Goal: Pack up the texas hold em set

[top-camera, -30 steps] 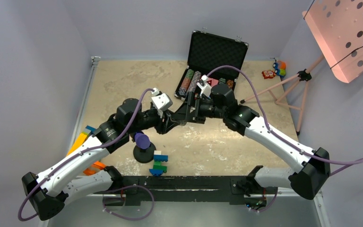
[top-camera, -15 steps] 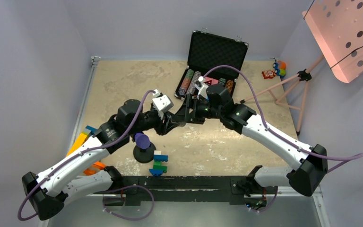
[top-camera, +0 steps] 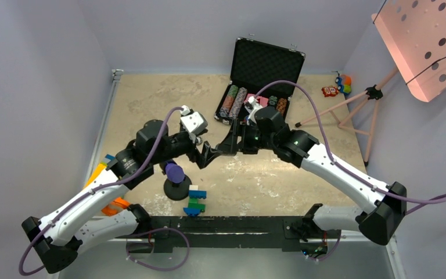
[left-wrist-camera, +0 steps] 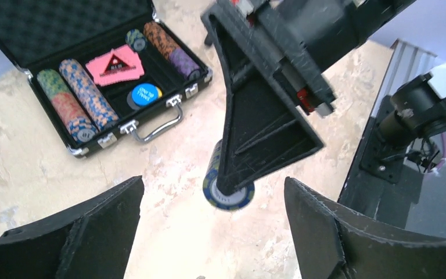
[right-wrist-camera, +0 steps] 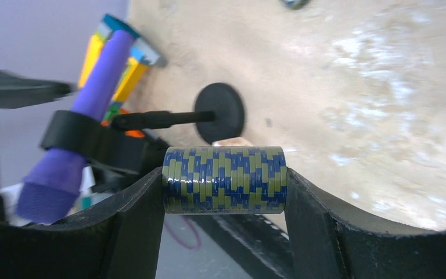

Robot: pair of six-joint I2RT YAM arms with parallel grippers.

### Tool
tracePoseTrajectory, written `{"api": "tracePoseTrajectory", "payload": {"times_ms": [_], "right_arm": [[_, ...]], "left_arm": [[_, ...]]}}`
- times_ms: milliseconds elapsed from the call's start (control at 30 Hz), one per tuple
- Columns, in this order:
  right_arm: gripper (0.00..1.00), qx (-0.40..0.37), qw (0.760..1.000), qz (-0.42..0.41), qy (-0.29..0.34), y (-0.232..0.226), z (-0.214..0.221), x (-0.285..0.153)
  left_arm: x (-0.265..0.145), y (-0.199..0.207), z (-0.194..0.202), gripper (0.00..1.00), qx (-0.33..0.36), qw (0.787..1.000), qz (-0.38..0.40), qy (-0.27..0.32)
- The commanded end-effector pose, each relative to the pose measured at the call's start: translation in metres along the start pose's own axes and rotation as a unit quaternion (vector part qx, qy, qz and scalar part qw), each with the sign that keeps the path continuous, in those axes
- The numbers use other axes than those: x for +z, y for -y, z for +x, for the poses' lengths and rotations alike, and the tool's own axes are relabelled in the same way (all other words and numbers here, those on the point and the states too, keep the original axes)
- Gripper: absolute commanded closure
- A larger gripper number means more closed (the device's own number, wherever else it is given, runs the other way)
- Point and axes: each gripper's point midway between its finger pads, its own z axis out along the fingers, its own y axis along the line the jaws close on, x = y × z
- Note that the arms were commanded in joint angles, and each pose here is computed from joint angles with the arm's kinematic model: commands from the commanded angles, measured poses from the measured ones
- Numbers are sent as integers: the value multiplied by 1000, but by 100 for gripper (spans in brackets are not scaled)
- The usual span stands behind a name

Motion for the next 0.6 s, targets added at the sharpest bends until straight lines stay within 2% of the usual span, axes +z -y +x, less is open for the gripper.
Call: {"api": "tracePoseTrajectory", "payload": {"times_ms": [0,100,200,400,567], "right_arm": [[100,-70,989,54,118,1,-59,-40],[100,-113,977,96,151,22,-88,-53],[100,-174,959,140,174,48,-116,-57],[100,-318,905,229,165,98,-159,-43],[100,-425,864,232,140,132,-175,-21]], "left_arm": [[-29,13,-55,5,-1,998,26,53],[-45,24,-66,3,-12,997,57,54],[-47,12,-66,2,-39,998,37,44],[-34,-49,-34,2,-120,990,-81,2],[-37,-45,-31,3,-124,990,-74,8]]}}
